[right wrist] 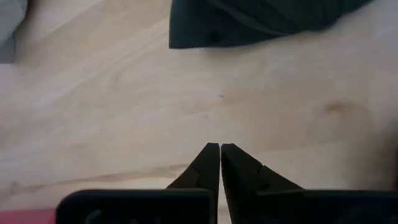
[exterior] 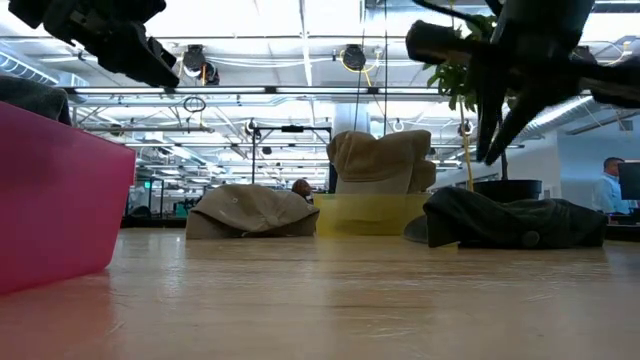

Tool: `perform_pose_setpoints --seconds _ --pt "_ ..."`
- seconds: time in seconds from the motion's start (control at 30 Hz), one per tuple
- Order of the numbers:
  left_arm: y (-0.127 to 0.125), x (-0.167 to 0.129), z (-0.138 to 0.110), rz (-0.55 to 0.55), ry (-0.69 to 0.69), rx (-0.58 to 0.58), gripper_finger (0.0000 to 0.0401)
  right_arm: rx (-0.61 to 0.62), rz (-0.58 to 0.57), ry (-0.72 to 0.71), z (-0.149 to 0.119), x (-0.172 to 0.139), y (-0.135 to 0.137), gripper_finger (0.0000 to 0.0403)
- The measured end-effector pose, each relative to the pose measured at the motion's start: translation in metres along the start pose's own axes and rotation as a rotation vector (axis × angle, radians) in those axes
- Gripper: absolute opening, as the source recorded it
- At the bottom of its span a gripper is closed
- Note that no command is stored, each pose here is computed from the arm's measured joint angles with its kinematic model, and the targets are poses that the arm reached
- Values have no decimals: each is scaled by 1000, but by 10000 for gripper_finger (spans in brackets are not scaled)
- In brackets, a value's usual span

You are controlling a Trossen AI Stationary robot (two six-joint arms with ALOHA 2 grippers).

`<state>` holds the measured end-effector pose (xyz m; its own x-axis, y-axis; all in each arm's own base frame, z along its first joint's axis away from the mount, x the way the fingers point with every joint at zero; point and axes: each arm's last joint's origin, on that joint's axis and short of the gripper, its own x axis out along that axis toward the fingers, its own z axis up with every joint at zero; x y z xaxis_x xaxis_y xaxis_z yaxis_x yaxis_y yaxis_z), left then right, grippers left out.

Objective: Pick & Place hat
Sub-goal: Put the black cap into the red bin

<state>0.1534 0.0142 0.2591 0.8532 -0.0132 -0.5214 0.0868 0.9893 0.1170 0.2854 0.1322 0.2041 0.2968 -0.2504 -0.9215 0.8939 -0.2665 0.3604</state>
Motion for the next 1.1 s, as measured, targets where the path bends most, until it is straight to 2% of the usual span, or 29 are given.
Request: perform_pose_setpoints --seconds 0.17,0.33,0.57,0.8,0.9,1.1 --pt "0 0 0 1 5 4 10 -8 -45 -18 5 11 -9 51" --pt "0 0 -1 5 6 3 8 -22 -103 -19 8 19 -20 107" --pt "1 0 -1 30 11 -6 4 -18 -88 -45 18 14 -24 190" --pt "1 0 -1 40 13 -9 12 -2 -109 -69 38 18 -47 254" --pt "2 0 -1 51 15 -15 4 37 -79 -41 46 25 -56 274" --pt "2 0 -1 61 14 -32 14 100 92 0 60 37 -66 295"
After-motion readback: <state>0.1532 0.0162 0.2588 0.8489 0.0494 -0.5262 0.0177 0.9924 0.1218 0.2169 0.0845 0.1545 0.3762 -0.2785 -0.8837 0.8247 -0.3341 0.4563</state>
